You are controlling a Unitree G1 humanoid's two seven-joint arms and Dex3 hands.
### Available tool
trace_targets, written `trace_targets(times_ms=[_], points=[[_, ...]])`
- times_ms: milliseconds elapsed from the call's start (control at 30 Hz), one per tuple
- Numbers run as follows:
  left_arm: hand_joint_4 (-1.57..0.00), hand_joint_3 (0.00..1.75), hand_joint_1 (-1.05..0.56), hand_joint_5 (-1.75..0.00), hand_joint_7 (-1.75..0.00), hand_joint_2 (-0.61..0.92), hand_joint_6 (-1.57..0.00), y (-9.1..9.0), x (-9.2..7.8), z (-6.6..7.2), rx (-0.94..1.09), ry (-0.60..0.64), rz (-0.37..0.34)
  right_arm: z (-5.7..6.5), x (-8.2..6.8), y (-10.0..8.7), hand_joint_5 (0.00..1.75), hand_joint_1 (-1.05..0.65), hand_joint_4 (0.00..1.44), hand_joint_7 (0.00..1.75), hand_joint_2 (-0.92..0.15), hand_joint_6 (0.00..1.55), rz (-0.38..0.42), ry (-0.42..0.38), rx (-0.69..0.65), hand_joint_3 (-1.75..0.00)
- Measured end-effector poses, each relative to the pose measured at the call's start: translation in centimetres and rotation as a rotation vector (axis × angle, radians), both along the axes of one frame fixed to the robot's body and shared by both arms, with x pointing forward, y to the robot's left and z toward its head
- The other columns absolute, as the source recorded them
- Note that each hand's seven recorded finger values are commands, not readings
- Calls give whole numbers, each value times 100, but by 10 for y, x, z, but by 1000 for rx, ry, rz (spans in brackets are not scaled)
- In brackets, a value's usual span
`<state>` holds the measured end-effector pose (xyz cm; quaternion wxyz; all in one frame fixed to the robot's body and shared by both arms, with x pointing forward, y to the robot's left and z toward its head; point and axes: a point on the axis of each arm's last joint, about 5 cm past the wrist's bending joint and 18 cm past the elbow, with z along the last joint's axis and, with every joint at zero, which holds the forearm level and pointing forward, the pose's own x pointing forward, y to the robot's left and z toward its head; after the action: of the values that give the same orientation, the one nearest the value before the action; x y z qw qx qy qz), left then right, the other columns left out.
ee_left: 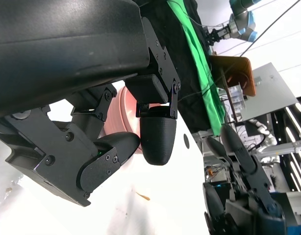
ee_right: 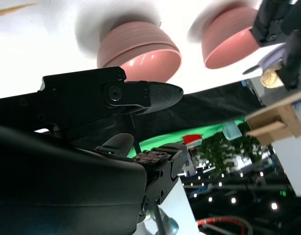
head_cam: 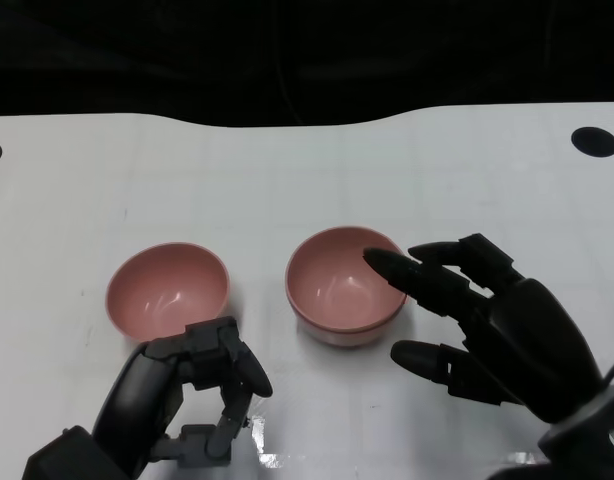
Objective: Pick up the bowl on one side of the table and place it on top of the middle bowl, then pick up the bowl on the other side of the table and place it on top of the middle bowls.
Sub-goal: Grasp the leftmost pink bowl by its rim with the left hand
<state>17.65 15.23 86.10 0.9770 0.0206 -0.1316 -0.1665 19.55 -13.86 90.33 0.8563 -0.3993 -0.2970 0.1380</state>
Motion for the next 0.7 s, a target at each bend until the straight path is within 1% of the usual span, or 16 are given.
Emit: trace_targets(times_ms=[33, 100, 133, 200, 233, 400, 433, 467, 500, 533, 600, 700], points=[[-77, 127, -17, -166, -130, 41, -80, 0, 0, 0, -4, 0, 1, -2, -3, -2, 92, -51, 22, 16, -92, 56, -5, 4, 18, -21], [-76, 127, -17, -166, -130, 42, -80, 1, 0, 0, -7, 0, 5, -6, -9, -5, 93, -50, 24, 17, -92, 57, -8, 18, 34, -22], [-76, 125, -16, -164, -128, 43, -79, 0, 0, 0, -7, 0, 5, -8, -11, -6, 97, -45, 31, 21, -92, 63, -8, 22, 42, -19], [-76, 123, -16, -161, -125, 44, -79, 1, 0, 0, -10, 0, 7, -12, -17, -10, 100, -40, 38, 24, -92, 69, -23, 30, 73, -17], [-76, 122, -14, -159, -123, 45, -79, 1, 0, 0, -17, 0, 10, -13, -20, -12, 104, -35, 46, 27, -92, 74, -33, 32, 85, -16], [-73, 121, -9, -152, -112, 46, -78, 1, 0, 0, -47, 7, 20, -20, -34, -18, 116, -22, 65, 39, -91, 89, -41, 39, 146, -18], [-71, 121, -8, -151, -111, 46, -76, 1, 0, 0, -58, 9, 23, -21, -36, -19, 119, -19, 68, 48, -85, 90, -46, 37, 161, -28], [-69, 121, -7, -149, -109, 46, -74, 0, 0, 0, -66, 9, 25, -22, -38, -20, 122, -16, 71, 61, -70, 88, -49, 31, 174, -57], [-67, 121, -7, -148, -108, 46, -71, 0, 0, 0, -71, 9, 26, -22, -39, -21, 125, -14, 74, 70, -58, 89, -49, 28, 185, -80], [-65, 120, -7, -147, -108, 46, -67, -1, 0, 0, -75, 8, 26, -23, -40, -21, 128, -11, 78, 77, -49, 90, -48, 29, 200, -97], [-64, 118, -7, -147, -108, 46, -65, -2, 0, 0, -83, 6, 28, -26, -42, -22, 130, -9, 80, 82, -44, 91, -52, 37, 219, -107], [-58, 115, -10, -142, -99, 43, -55, -1, 0, 1, -82, 0, 35, -31, -42, -24, 151, -5, 84, 98, -36, 92, -70, 53, 250, -128]])
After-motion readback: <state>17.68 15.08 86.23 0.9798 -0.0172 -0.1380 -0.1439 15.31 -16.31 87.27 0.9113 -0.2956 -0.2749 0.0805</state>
